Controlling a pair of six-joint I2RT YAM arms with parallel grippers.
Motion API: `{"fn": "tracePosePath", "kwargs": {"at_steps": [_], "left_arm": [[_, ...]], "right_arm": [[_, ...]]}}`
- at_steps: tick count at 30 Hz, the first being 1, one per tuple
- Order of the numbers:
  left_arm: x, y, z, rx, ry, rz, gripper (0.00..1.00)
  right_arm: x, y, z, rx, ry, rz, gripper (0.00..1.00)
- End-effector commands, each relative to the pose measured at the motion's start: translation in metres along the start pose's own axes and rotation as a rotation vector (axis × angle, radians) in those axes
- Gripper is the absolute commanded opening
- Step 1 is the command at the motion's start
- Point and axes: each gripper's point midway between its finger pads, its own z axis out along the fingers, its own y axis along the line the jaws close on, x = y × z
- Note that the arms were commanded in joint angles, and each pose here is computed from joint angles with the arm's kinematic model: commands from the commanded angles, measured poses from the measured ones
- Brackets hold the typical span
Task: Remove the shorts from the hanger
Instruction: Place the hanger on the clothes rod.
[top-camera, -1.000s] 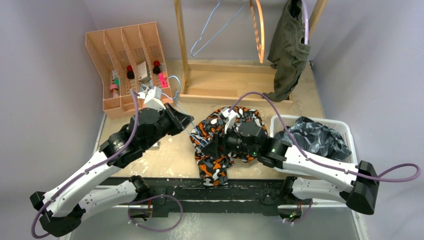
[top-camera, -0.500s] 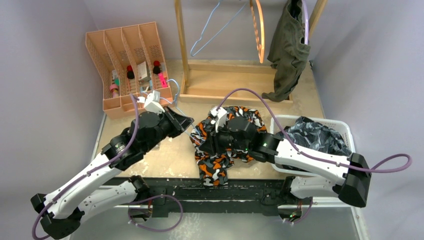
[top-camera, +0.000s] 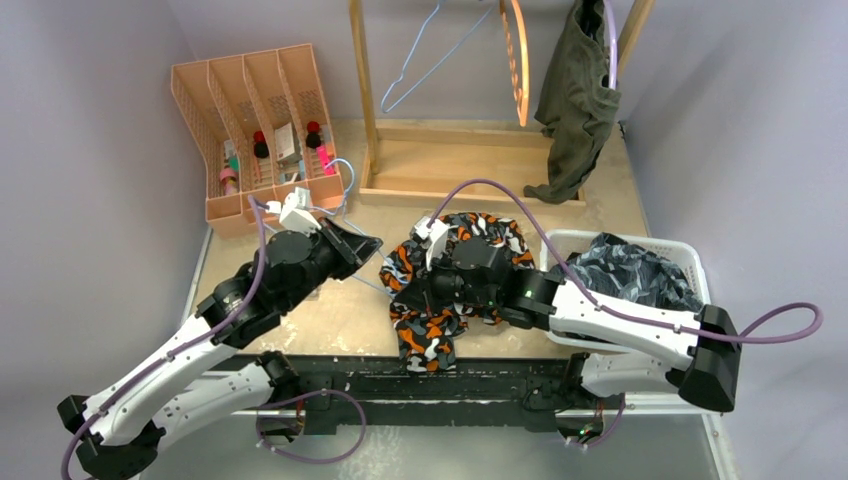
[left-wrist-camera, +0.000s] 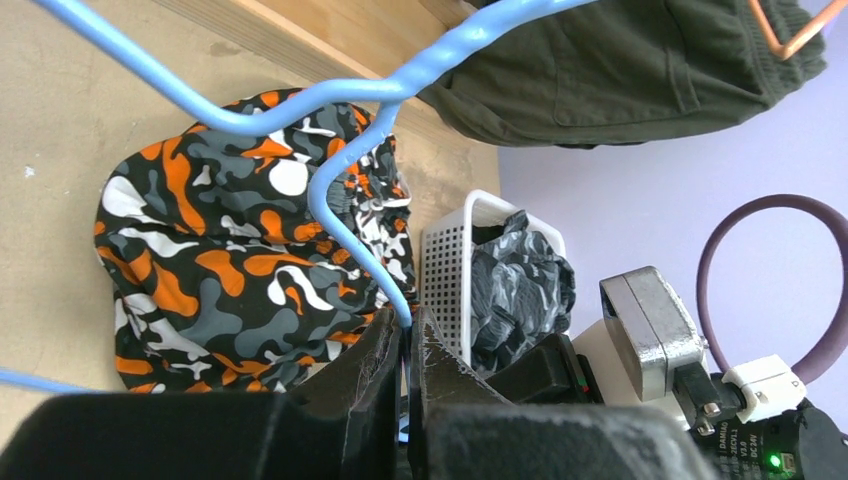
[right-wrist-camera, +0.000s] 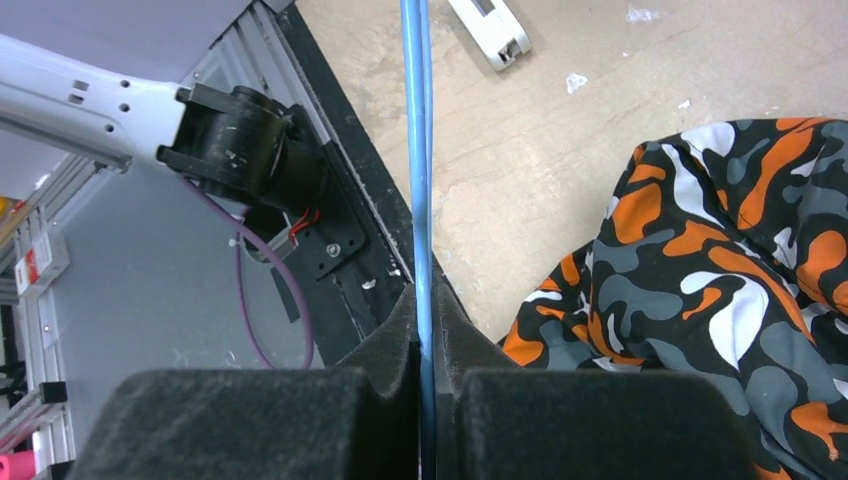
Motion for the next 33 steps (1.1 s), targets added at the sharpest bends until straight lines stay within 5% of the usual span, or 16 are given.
{"fn": "tracePosePath", "kwargs": {"at_steps": [1,6,12,22,33], "left_arm": [[-0.024,-0.015,-0.008,0.044,-0.091,-0.019,0.00],[-0.025,-0.016,-0.008,0.044,-0.095,-0.021,0.00],[-0.022,-0.021,-0.009,0.055,-0.070,0.016,0.21],[-0.016,-0.029,-0.005,0.066,-0.025,0.055,0.38],[-0.036,-0.006,-0.019,-0.042,-0.103,0.111,0.51]], "right_arm": [[-0.017,0.009,-0.015,-0.035,-0.080,0.007,0.00],[-0.024,0.004,-0.023,0.006,-0.117,0.043,0.00],[-0.020,-0.014,-0.039,0.248,-0.001,0.139,0.00],[-0.041,-0.004,-0.066,0.210,-0.101,0.176,0.00],[-0.005,-0.055,-0.136,0.555,-0.021,0.298,0.00]]}}
